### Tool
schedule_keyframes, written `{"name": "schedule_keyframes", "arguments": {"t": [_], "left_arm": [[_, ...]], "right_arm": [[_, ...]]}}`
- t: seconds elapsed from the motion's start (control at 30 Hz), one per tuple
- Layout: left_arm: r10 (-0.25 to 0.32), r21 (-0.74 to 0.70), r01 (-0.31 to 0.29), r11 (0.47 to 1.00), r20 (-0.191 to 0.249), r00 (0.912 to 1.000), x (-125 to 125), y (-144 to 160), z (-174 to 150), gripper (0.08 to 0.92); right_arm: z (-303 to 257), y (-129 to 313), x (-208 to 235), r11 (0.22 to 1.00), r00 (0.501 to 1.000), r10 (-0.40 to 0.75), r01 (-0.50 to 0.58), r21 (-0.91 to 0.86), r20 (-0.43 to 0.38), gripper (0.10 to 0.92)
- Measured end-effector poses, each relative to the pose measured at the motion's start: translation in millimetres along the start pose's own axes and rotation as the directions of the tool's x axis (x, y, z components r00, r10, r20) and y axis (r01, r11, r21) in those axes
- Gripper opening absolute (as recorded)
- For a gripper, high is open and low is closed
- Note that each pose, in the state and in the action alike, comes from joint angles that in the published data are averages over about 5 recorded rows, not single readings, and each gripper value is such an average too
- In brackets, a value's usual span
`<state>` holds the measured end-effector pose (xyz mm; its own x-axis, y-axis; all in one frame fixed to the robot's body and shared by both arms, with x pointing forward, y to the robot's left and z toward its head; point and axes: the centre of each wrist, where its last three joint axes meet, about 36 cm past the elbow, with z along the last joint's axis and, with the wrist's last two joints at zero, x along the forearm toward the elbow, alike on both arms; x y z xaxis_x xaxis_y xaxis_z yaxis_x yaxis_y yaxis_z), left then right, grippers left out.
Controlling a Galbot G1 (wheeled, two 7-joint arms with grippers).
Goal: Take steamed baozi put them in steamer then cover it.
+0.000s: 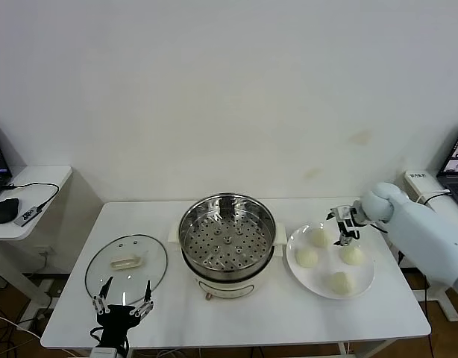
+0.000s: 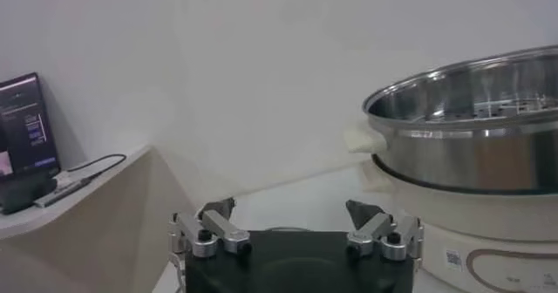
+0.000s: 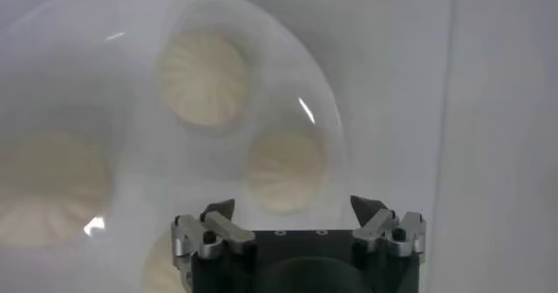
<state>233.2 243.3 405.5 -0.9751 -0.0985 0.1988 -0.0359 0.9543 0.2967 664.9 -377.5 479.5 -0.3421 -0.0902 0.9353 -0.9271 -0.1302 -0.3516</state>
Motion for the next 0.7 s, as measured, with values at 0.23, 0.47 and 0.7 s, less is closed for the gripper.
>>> {"name": "schedule_keyframes", "arguments": {"t": [0.23, 0.47, 0.7], "left_arm": [[0.002, -0.007, -0.002, 1.000, -0.003, 1.0000, 0.2, -0.6, 1.5, 0.823], [0.004, -0.009, -0.004, 1.000, -0.002, 1.0000, 1.0, -1.7, 1.6, 0.823], [0.003, -0.011, -0.003, 1.000, 0.003, 1.0000, 1.1, -2.7, 1.5, 0.823]], "right_arm": [[-8.5, -5.2, -17.0, 0.999, 0.999, -0.036, 0.036, 0.002, -0.015, 0.816], [-12.7, -5.6, -28.6, 0.998, 0.998, -0.055, 0.055, -0.002, -0.028, 0.783], [-14.9, -7.3, -36.7, 0.998, 0.998, -0.059, 0.059, -0.005, -0.038, 0.717]]}}
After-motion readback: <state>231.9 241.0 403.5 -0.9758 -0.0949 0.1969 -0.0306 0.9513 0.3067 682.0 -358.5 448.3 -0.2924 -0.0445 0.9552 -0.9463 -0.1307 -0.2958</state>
